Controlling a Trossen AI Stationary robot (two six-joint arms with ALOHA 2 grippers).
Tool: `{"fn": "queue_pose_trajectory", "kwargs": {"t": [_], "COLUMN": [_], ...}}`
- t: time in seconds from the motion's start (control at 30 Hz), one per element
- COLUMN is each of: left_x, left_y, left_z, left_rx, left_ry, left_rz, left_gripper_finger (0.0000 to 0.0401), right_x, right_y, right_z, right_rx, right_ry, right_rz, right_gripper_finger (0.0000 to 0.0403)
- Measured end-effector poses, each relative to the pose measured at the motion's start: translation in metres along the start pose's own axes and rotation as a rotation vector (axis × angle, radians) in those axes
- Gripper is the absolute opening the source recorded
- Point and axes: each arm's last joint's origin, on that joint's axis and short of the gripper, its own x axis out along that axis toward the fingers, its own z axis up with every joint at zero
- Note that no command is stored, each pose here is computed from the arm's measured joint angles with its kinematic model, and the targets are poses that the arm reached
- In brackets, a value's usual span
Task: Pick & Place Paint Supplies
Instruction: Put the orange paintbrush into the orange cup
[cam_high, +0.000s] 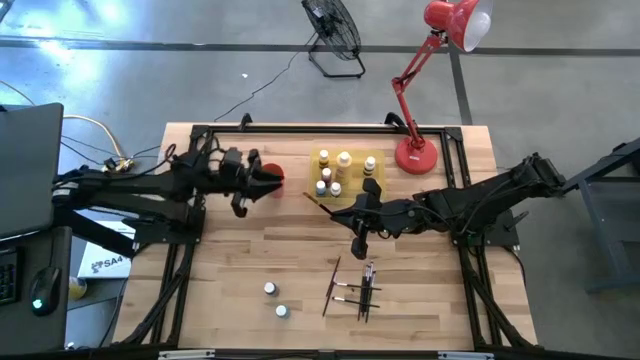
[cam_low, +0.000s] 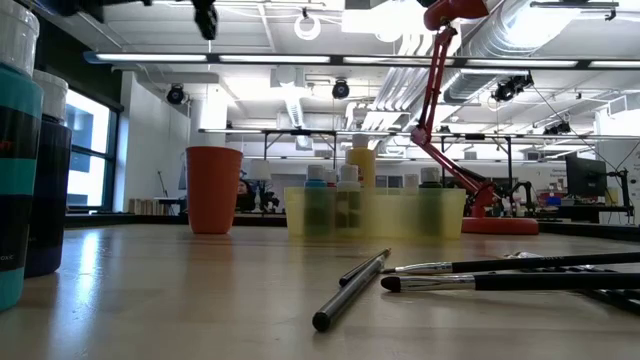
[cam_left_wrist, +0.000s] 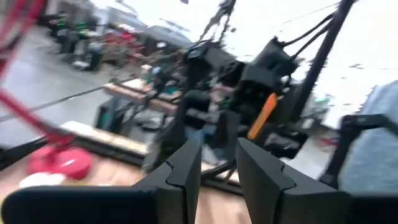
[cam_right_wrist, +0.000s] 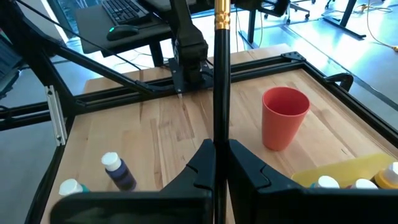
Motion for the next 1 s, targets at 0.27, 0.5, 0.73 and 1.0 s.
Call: {"fn": "queue_pose_trajectory", "kwargs": {"t": [0.27, 0.5, 0.73, 1.0], "left_x": [0.030, 0.032, 0.033, 0.054], "left_y": [0.010, 0.011, 0.012, 0.001], "left_z": [-0.012, -0.014, -0.015, -0.007], "left_rx": [-0.004, -0.006, 0.041, 0.166], "left_ry": [-0.097, -0.095, -0.104, -0.099], "left_rz": [-0.109, -0.141, -0.113, -0.107], "left_gripper_finger": [0.0100, 0.0120, 0.0180, 0.0172], "right_x": [0.003, 0.005, 0.007, 0.008], "right_y": [-0.005, -0.010, -0.013, -0.016], "right_z": [0.001, 0.002, 0.003, 0.004], "right_rx": [0.002, 0.010, 0.016, 0.027], "right_ry": [0.002, 0.000, -0.001, -0.003], "right_rz": [-0.019, -0.034, -0.046, -0.055], "right_gripper_finger": [0.0011, 0.0011, 0.0011, 0.0011]}}
